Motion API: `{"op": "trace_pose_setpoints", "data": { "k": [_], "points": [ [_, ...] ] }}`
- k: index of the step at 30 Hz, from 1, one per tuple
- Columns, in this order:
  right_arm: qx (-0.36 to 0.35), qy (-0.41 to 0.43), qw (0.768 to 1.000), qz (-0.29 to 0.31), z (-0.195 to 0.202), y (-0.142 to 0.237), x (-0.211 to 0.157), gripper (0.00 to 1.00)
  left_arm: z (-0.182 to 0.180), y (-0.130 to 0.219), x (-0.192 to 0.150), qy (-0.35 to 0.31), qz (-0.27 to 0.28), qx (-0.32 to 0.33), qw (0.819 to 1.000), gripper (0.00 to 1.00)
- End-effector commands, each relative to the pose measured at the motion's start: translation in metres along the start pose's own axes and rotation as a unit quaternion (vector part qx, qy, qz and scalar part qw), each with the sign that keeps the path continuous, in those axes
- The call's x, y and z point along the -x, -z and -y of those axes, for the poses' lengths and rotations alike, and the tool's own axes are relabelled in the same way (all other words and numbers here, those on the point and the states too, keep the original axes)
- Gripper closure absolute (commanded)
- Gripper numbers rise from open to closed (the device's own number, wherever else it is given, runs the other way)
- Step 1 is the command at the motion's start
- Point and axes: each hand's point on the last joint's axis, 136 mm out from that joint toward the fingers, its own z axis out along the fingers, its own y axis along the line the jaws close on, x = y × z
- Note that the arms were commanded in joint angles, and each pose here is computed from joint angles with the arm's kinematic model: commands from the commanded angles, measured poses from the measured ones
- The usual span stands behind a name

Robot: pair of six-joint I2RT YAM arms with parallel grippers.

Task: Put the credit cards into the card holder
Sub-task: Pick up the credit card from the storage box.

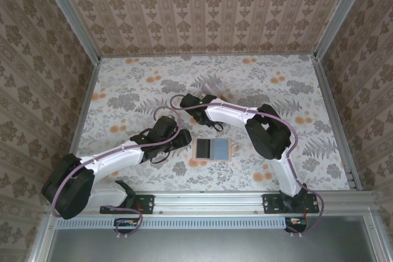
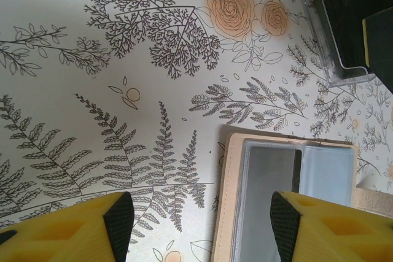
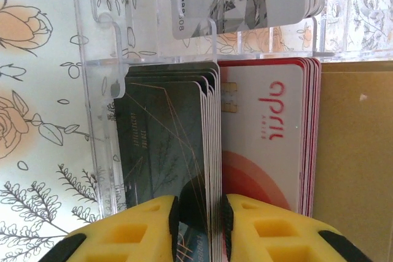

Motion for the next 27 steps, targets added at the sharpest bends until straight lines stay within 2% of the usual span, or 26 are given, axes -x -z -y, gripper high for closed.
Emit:
{"op": "trace_pose_setpoints", "data": {
  "k": [1, 27],
  "points": [
    [-0.033, 0.004, 0.999, 0.008, 0.016, 0.005, 0.000, 0.72, -0.004, 0.003, 0.003, 0.011, 0.008, 0.005, 1.000, 0.35],
    [-0.041, -0.011, 0.999, 0.022, 0.028, 0.015, -0.002, 0.82, -0.006, 0.000, 0.000, 0.015, 0.002, 0.007, 1.000, 0.35]
  ]
}}
